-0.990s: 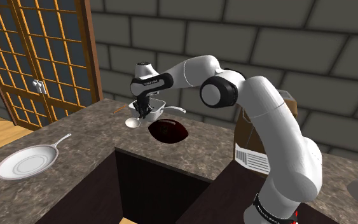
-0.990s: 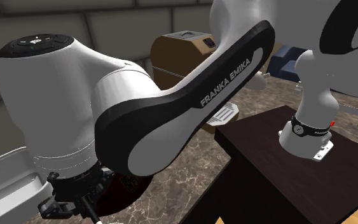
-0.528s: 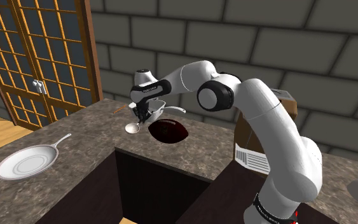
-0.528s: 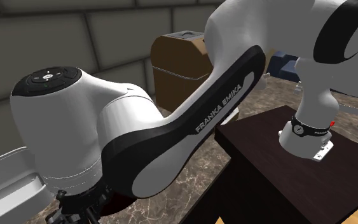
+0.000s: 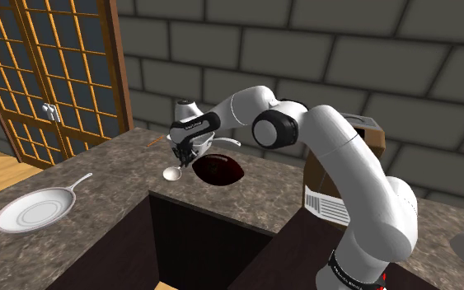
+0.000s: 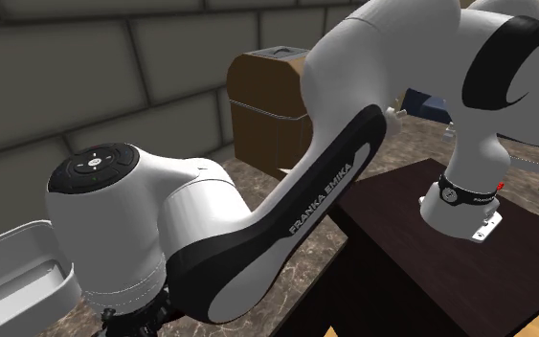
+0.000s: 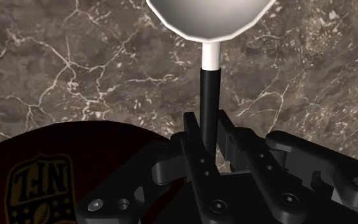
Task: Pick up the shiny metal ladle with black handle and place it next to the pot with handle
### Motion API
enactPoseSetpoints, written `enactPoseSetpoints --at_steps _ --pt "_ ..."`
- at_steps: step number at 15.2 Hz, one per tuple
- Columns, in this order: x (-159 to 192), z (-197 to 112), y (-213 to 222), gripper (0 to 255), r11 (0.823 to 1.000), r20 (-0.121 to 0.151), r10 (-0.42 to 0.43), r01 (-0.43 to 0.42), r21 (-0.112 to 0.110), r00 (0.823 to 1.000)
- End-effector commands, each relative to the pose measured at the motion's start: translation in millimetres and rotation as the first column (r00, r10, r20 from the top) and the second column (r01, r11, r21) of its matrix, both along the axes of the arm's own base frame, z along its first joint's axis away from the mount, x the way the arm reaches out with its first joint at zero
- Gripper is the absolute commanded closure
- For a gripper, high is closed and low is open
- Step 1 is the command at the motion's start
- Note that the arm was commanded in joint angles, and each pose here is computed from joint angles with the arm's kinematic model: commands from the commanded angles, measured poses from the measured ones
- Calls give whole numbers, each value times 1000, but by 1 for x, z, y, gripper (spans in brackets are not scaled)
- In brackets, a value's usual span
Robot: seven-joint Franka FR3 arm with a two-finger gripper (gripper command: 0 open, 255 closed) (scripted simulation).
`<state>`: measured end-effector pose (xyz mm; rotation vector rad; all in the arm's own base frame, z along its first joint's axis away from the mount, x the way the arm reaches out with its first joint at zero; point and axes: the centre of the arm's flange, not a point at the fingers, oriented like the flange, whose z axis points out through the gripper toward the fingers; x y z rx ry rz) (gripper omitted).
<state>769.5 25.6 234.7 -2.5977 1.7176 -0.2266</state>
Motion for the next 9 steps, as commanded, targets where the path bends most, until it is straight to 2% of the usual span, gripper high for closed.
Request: enactPoseSetpoints --at_steps 1,9 --pt "0 -10 0 255 1000 0 0 0 0 1000" --pt "0 -53 0 255 1000 0 0 0 0 1000"
